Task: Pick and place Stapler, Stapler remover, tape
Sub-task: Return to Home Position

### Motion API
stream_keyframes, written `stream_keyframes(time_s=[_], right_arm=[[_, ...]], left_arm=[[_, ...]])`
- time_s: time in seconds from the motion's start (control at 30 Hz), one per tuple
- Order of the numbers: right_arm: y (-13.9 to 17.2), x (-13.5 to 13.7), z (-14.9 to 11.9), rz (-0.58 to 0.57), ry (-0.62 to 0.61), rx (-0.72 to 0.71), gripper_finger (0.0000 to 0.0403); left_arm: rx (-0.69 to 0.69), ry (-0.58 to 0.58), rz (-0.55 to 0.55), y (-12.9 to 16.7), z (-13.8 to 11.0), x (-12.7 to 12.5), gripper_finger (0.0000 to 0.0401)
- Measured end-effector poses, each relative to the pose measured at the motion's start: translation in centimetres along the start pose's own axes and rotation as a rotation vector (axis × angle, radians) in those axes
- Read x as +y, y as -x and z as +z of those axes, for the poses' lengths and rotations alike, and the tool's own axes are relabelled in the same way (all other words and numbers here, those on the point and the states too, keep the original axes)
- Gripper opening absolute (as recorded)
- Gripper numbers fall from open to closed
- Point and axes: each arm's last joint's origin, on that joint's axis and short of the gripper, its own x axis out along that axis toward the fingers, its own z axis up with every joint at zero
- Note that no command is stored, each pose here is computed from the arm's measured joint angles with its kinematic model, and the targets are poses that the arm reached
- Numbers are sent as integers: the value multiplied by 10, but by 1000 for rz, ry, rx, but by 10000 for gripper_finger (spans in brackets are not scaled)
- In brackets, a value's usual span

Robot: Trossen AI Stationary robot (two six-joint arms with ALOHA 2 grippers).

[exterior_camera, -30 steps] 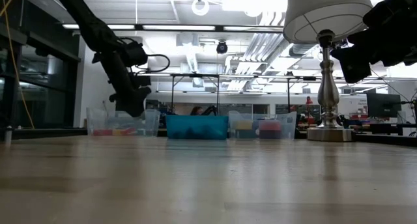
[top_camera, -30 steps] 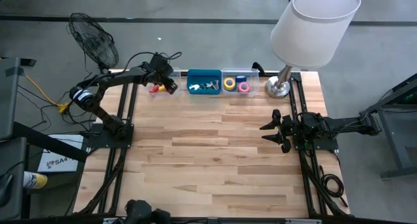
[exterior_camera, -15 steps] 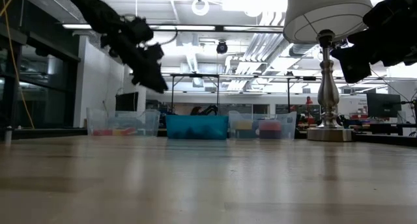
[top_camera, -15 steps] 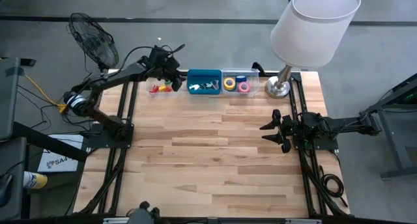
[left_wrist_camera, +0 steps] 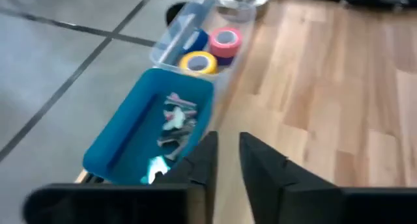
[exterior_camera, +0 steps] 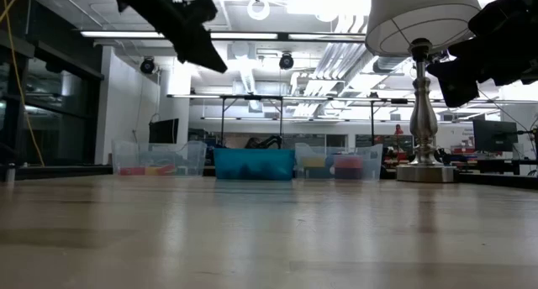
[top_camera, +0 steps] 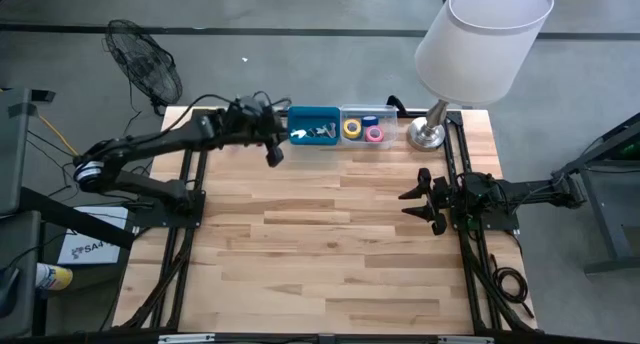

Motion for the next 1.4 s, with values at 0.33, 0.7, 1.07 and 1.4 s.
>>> stream_keyframes(time_s=[0.33,0.7,1.07,1.4], right_arm=[[0,0,0,0,0,0,181],[0,0,0,0,0,0,181],[0,0,0,0,0,3,181],[0,0,0,-1,0,3,181]], left_arm=[[-37,-158,-18,29,5,-66,9],[-116,-394,-156,64,-10,-112,1],[-291,-325,-185,95,-105,-87,1],[-563,-352,-136,89,-161,-78,1]])
